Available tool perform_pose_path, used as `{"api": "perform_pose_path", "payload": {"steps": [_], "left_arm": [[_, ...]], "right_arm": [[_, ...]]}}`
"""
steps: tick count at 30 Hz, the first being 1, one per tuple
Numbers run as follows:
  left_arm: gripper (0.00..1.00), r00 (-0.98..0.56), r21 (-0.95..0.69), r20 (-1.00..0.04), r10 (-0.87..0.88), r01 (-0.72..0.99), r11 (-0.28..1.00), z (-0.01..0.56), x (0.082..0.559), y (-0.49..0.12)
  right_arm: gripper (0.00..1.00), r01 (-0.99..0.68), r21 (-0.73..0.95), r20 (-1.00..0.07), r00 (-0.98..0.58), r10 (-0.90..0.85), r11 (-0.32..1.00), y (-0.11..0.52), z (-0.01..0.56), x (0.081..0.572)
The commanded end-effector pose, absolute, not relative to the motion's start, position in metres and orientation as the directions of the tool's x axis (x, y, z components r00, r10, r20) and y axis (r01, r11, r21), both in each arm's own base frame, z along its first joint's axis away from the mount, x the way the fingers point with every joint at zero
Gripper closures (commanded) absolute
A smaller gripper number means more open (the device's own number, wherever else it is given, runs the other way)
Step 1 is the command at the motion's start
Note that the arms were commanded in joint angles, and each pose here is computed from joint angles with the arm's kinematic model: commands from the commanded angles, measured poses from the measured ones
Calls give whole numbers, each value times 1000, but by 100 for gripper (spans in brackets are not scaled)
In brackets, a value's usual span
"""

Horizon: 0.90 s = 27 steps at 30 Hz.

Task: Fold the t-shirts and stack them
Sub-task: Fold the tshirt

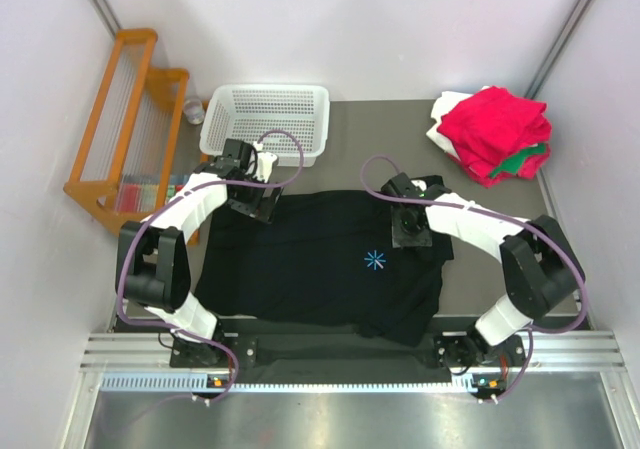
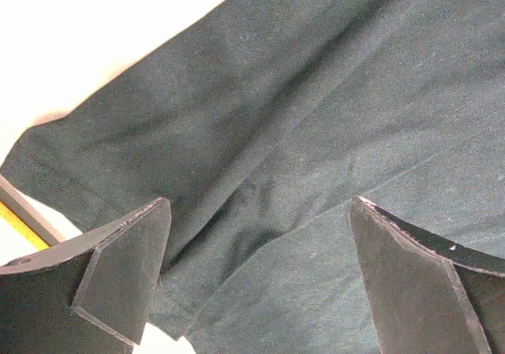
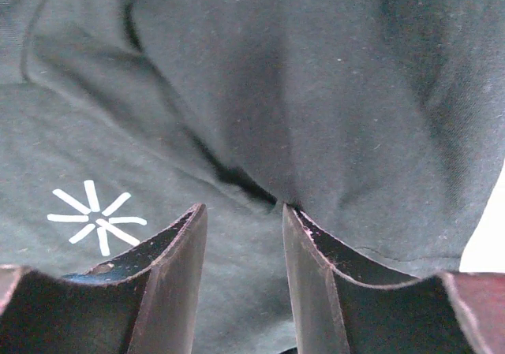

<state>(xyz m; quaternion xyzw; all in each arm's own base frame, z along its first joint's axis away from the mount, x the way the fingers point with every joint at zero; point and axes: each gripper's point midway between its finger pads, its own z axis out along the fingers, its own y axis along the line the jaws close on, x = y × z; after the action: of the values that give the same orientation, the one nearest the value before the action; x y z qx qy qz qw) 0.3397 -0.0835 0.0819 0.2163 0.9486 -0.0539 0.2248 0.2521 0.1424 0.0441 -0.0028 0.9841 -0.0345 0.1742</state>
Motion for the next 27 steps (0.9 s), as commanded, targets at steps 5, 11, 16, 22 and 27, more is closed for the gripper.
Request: {"api": "perform_pose_path", "payload": {"steps": [5, 11, 16, 22, 27], "left_arm": [[1, -769, 18, -509, 387, 439, 898, 105, 349, -85], [1, -772, 21, -504, 387, 437, 899, 104, 349, -84], [1, -776, 18, -497, 388, 438, 899, 102, 349, -84], [1, -778, 11, -497, 385, 438, 899, 101, 350, -86], [1, -777, 9, -500, 384, 438, 899, 102, 350, -86]], "right_arm": [[57, 14, -61, -352, -936, -8, 998, 138, 34, 260], [60, 18, -28, -340, -940, 7, 999, 142, 32, 258], [60, 8, -2, -380, -925, 7, 1000, 149, 54, 260], [58, -4, 24, -416, -909, 6, 1000, 157, 75, 262], [57, -32, 45, -419, -908, -10, 998, 169, 78, 260]]}}
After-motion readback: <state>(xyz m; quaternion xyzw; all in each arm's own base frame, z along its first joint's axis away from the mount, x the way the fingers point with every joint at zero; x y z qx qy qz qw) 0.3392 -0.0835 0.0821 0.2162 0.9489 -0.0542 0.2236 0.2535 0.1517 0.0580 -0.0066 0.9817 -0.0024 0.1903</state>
